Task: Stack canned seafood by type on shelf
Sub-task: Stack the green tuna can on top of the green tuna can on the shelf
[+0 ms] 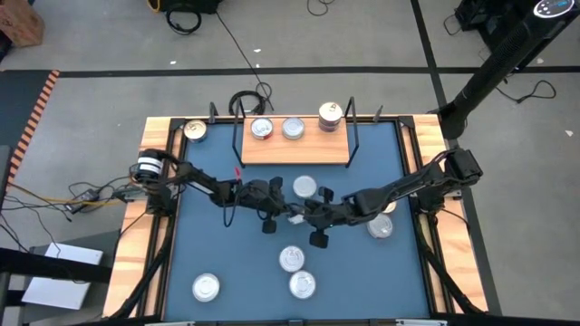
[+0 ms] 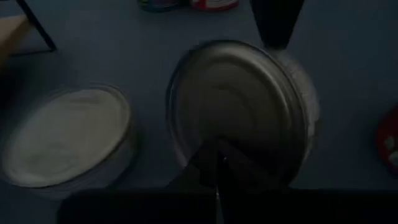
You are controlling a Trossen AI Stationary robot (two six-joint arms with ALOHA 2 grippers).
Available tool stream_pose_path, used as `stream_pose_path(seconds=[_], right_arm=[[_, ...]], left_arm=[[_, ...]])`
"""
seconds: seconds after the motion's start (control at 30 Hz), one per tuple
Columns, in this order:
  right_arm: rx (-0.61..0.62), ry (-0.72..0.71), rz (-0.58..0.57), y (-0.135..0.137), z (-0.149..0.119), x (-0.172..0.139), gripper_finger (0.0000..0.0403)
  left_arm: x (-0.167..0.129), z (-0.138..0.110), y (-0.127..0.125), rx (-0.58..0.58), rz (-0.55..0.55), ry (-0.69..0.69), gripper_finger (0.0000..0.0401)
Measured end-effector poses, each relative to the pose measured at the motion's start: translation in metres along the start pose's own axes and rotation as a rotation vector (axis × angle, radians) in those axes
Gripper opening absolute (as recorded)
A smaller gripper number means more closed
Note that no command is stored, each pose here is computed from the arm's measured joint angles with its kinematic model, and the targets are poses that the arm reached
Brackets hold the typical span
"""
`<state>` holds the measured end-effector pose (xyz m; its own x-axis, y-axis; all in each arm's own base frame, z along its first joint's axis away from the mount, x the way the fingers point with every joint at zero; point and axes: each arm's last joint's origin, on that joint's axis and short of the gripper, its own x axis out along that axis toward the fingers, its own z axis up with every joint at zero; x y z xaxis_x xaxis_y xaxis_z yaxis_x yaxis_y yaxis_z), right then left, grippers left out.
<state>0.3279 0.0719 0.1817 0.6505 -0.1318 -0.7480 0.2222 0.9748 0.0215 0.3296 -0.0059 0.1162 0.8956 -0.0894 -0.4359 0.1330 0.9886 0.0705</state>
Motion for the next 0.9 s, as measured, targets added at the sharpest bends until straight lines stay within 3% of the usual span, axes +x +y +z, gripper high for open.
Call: stream_pose_path(seconds=[0.2, 0.4, 0.5, 0.77, 0.9], right_arm=[[0.013, 0.003, -0.020, -0.006, 0.001, 0.003, 0.0025], [0.011, -0.005, -0.001, -0.012, 0.004, 0.005, 0.0023], [-0.004, 0.011, 0.018, -0.013, 0.004, 0.006, 0.0023], [-0.109, 0.085, 0.061, -0.009, -0.008, 0.018, 0.0009], [-0.155, 0.129, 0.049, -0.009, -0.017, 0.031, 0.0006]], left_arm=[[-0.012, 0.012, 0.001, 0.033, 0.005, 0.014, 0.0001], [-0.010, 0.006, 0.000, 0.028, -0.017, 0.050, 0.0001], [-0.010, 0.002, 0.002, 0.030, 0.046, 0.089, 0.0001], [-0.011, 0.015, 0.006, 0.034, 0.119, -0.033, 0.0001], [-0.012, 0.005, 0.019, -0.012, 0.184, 0.029, 0.0001]])
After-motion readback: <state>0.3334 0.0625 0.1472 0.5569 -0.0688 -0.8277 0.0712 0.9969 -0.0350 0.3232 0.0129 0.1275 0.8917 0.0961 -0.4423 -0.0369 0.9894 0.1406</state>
